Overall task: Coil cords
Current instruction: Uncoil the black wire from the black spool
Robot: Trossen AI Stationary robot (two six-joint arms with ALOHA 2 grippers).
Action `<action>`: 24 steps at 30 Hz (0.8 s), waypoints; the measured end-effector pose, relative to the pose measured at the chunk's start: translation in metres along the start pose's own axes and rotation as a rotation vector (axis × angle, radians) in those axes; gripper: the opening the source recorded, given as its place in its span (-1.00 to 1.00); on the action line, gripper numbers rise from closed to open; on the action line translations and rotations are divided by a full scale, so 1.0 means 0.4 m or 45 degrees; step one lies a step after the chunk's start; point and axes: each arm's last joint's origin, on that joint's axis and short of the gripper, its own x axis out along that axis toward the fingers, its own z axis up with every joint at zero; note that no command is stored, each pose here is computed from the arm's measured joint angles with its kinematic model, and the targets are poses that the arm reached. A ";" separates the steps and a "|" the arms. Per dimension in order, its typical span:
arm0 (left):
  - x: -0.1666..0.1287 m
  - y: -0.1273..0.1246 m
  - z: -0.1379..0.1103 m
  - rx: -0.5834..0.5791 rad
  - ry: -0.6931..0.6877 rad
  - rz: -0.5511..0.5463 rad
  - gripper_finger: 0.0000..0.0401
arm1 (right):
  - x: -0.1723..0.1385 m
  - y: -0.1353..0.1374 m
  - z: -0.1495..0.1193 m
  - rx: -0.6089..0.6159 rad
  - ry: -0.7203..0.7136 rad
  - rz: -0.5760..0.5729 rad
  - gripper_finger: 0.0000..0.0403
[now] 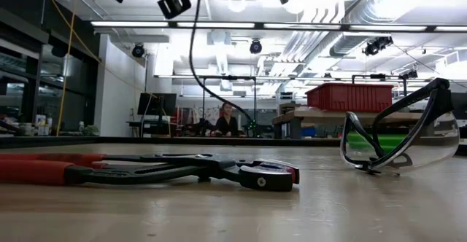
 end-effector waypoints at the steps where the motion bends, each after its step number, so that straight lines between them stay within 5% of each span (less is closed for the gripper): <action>1: 0.000 -0.004 0.007 -0.007 -0.028 -0.011 -0.94 | -0.003 -0.005 0.004 -0.033 0.038 -0.013 0.01; 9: -0.033 -0.042 0.087 -0.038 -0.430 -0.070 -0.94 | -0.009 -0.047 0.023 -0.088 0.075 0.038 -0.01; 24: -0.056 -0.044 0.114 -0.171 -0.708 -0.016 -0.94 | 0.041 -0.094 0.069 0.097 -0.206 0.099 -0.01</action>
